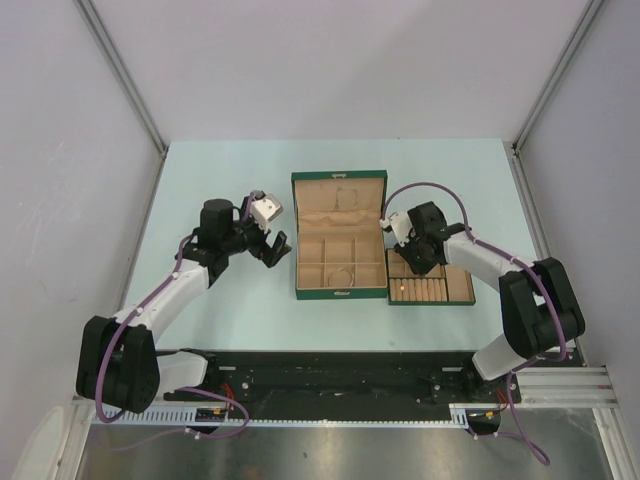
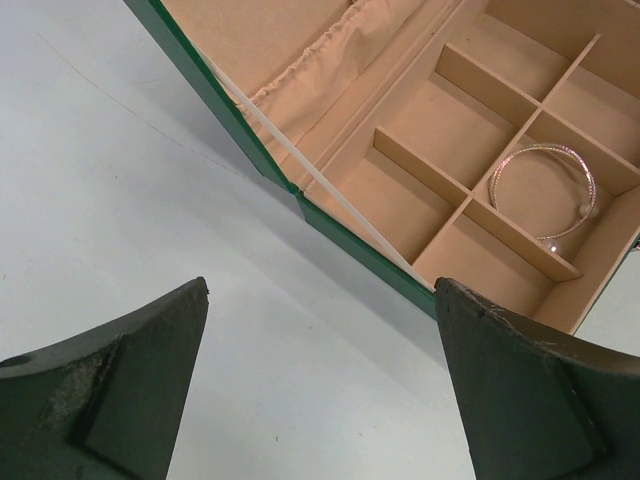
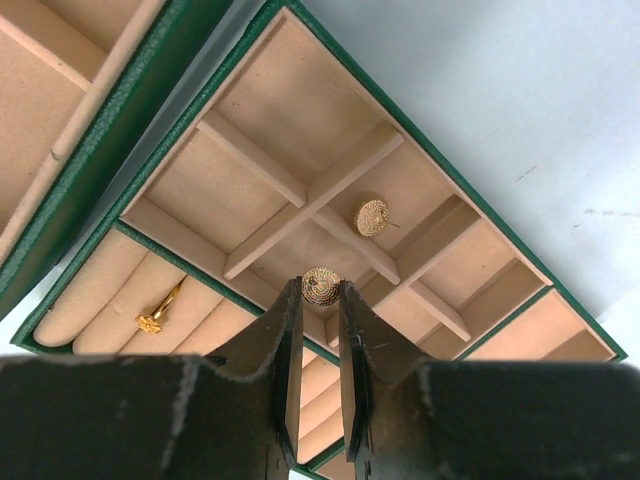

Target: Organize the mixed jewelry

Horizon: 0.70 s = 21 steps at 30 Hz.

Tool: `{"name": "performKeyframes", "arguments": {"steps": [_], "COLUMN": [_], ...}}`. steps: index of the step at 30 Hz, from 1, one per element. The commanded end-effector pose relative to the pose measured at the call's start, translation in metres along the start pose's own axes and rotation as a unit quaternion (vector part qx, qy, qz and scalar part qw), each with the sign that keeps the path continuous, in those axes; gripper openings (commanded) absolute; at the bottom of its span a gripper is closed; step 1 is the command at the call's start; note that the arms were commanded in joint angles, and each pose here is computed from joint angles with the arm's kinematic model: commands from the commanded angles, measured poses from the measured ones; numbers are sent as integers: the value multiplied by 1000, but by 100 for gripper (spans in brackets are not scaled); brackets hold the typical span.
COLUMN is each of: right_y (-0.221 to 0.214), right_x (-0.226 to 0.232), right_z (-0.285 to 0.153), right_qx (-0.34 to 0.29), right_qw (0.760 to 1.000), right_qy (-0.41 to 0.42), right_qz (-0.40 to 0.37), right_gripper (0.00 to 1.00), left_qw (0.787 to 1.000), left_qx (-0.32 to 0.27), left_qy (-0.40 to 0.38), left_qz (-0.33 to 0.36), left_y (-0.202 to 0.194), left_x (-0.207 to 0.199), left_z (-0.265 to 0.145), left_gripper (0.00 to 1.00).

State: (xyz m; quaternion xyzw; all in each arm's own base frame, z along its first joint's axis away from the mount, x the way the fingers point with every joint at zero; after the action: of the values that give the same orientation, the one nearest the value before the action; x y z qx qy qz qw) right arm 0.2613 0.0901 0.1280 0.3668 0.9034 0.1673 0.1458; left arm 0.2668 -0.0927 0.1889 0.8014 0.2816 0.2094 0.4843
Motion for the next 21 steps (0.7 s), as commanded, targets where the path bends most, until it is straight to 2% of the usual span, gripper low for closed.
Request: {"name": "performKeyframes", "arguments": {"steps": [1, 21], "right_y": [4, 5], "right_x": [1, 1], "right_z": [4, 2], "right_qx": [-5, -7], "right_qw": [1000, 1000], "right_qy": [-9, -16], "right_qz": [-9, -5], "right_gripper": [18, 34], "left_qw": [1000, 1000], "left_qx": [-10, -11], "left_qy": [-10, -10], "left_qz": [2, 2], "left_y": [4, 4], "left_x": [0, 0], "left_z": [1, 0], "left_gripper": [100, 100]}}
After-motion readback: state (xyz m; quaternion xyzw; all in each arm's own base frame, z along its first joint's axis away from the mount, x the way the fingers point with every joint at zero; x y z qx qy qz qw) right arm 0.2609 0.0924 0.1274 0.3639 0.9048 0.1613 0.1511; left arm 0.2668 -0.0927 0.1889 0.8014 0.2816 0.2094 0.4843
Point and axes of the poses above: each gripper's point midway between its finger pads, its own z axis out along the fingers, its own x axis along the line the jaws close on, y = z × x, the point moved 10 cm from there along -z, back along the fingers, and after that the axes turned 1 degree about -z, right-handed, at the moved point
